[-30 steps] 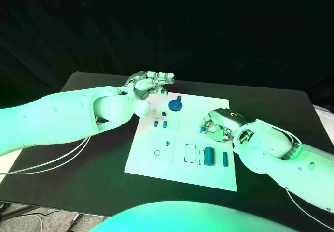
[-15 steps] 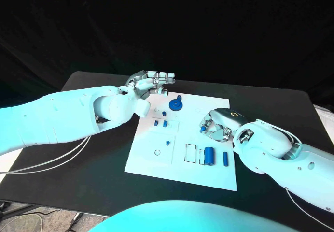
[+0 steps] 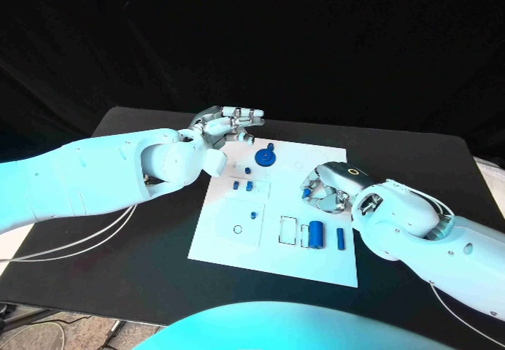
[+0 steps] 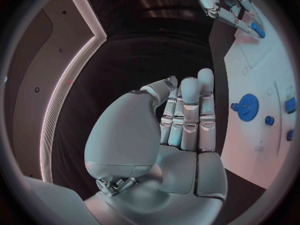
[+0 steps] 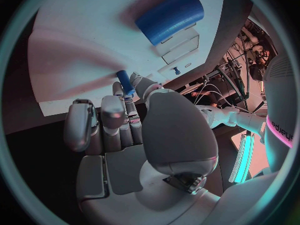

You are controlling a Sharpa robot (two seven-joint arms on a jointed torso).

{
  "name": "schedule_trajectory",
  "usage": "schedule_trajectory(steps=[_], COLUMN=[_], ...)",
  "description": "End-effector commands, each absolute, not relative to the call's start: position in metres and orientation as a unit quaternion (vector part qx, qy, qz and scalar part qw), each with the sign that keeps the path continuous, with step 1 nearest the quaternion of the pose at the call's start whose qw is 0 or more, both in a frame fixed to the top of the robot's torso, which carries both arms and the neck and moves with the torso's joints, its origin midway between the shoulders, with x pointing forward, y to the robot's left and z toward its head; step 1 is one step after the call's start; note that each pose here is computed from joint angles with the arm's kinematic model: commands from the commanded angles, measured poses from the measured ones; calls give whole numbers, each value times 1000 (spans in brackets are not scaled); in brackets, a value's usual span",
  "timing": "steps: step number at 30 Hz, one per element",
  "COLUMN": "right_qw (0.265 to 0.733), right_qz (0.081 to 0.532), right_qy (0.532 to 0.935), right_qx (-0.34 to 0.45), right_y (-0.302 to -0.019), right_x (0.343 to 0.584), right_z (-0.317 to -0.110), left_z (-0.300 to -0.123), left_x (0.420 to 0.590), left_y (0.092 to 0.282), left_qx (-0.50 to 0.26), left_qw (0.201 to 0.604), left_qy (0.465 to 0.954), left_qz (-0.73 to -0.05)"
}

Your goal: Assemble the parts on the task board

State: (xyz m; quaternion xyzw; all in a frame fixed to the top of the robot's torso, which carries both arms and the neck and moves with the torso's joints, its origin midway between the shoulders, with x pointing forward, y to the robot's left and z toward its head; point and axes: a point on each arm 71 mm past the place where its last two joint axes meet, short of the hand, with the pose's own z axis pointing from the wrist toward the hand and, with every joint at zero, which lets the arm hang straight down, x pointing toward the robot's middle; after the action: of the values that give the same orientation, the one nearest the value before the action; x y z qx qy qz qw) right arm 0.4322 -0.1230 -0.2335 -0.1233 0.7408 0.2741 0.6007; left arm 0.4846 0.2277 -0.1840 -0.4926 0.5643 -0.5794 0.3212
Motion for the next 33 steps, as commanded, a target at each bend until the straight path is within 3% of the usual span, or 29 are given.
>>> schedule_trajectory(steps=[1,33], right_qw=[601,629], right_qz=[271,295], right_qy=[742,714], right_qx=[-123,-89], right_y=[-123,-124], right_x=[432,429], right_z=[-234,-222], left_z=[-183,-183], left_x=[484,484], left_y=[226,227], left_qx=[-489,-490], left_qw=[313,315], left_qy=[564,564], left_qz=[-586,-585])
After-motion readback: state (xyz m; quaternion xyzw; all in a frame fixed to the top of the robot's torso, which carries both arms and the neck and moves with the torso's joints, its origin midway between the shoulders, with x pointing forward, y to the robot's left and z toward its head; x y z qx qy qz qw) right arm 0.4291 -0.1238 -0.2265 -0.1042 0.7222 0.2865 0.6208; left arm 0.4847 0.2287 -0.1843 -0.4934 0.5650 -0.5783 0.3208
